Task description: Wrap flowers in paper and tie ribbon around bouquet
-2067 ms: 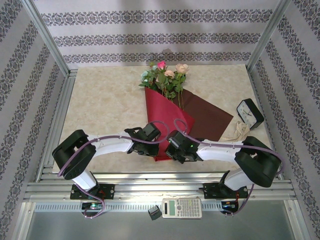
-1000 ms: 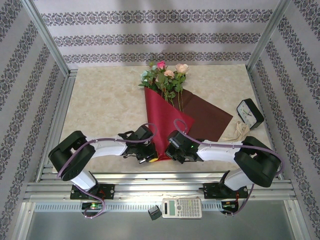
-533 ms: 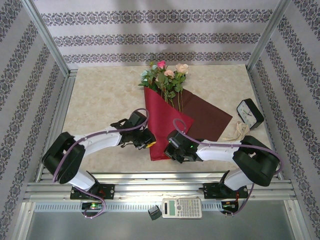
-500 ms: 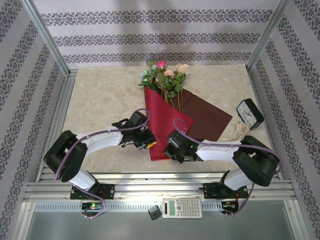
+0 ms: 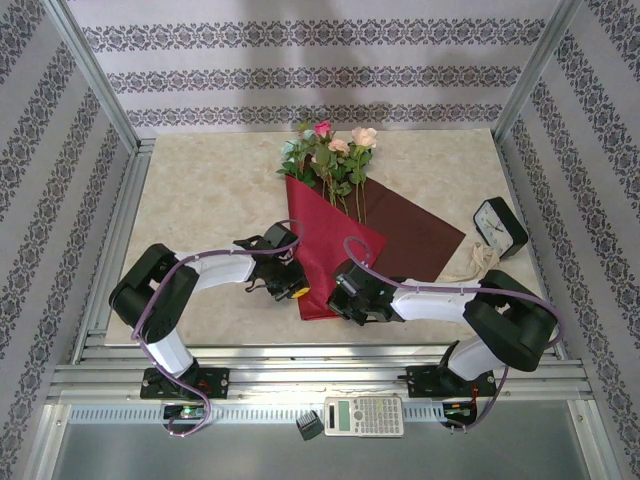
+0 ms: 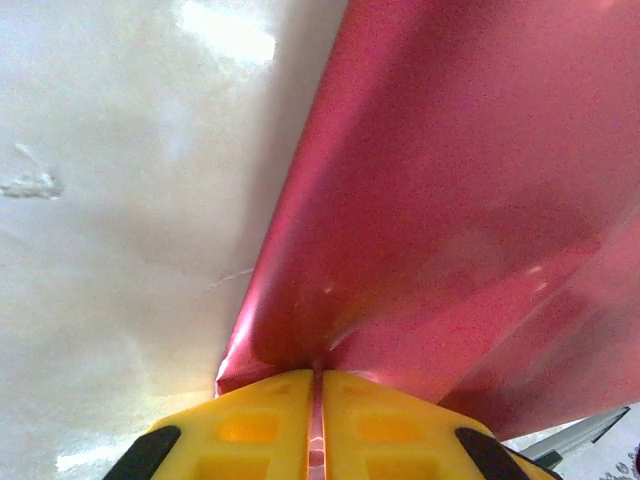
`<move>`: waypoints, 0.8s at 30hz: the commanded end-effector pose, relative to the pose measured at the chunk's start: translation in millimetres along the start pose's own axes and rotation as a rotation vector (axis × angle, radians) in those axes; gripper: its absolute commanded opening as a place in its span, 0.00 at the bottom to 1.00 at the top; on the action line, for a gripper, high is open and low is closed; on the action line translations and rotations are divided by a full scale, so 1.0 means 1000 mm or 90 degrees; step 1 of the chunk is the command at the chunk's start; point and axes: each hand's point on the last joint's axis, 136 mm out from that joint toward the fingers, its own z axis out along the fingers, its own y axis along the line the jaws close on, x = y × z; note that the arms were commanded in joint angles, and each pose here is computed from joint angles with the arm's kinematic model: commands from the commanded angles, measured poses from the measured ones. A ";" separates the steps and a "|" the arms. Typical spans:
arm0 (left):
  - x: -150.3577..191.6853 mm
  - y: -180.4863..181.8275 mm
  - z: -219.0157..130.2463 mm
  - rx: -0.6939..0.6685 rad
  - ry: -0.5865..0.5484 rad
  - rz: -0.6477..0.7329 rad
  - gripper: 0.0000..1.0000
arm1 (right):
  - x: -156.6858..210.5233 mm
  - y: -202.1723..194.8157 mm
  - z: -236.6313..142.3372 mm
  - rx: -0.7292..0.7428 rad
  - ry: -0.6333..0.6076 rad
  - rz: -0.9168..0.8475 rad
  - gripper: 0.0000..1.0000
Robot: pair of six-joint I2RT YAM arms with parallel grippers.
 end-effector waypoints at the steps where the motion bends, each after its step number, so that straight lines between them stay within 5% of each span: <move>1: -0.030 -0.001 -0.009 -0.018 -0.061 -0.004 0.12 | 0.012 -0.060 0.009 0.135 0.034 -0.005 0.00; 8: -0.053 -0.040 -0.030 0.042 -0.097 -0.007 0.13 | 0.015 -0.057 0.012 0.136 0.051 -0.015 0.00; 24: -0.110 -0.009 0.003 0.003 -0.091 -0.035 0.13 | 0.015 -0.062 0.009 0.150 0.055 -0.026 0.00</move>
